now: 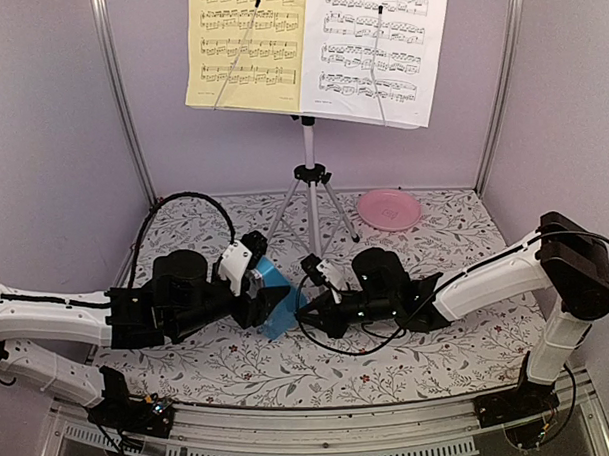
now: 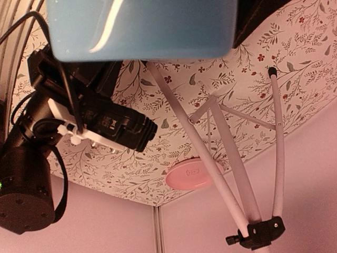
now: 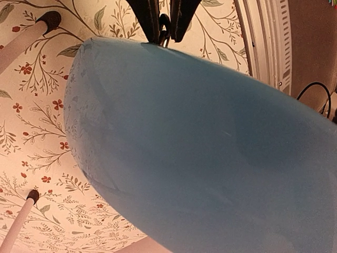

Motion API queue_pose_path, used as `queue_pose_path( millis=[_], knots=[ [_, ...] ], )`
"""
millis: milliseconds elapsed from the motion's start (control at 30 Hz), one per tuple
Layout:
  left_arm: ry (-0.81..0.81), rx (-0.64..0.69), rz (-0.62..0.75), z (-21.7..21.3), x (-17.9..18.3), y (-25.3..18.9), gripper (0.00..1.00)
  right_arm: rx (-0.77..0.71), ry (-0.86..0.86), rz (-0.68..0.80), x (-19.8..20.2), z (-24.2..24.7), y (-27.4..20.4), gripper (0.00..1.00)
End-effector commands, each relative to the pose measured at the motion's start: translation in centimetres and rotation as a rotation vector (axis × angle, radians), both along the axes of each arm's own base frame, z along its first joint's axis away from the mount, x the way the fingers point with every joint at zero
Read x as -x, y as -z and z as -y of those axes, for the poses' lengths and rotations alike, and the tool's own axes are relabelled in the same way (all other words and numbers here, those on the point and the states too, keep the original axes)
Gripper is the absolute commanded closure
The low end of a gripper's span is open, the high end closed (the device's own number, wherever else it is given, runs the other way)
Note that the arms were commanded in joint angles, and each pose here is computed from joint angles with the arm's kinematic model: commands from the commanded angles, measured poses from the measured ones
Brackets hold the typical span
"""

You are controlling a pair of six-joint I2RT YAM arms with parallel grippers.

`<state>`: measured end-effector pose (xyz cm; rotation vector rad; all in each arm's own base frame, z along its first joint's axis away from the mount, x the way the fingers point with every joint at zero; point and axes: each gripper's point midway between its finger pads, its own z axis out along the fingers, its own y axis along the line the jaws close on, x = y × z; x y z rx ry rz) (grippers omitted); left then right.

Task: Set up the instrument practice props

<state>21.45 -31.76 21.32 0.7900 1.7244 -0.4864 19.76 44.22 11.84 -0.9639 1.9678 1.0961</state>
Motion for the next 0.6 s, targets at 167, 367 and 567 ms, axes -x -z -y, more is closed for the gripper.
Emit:
queue_pose_path(
  millis=[167, 367, 567],
  knots=[
    [-0.020, 0.192, 0.099, 0.7, -0.9, -6.7, 0.82, -0.039, 0.031, -0.055, -0.9, -0.6, -0.7, 1.00],
    [-0.025, 0.186, 0.117, 0.6, -1.0, -6.9, 0.82, -0.089, -0.001, -0.118, -1.1, -0.6, -1.5, 1.00],
    [-0.017, 0.186, 0.128, 0.6, -0.9, -7.0, 0.83, -0.150, -0.003, -0.205, -2.1, -0.1, -2.1, 1.00]
  ],
)
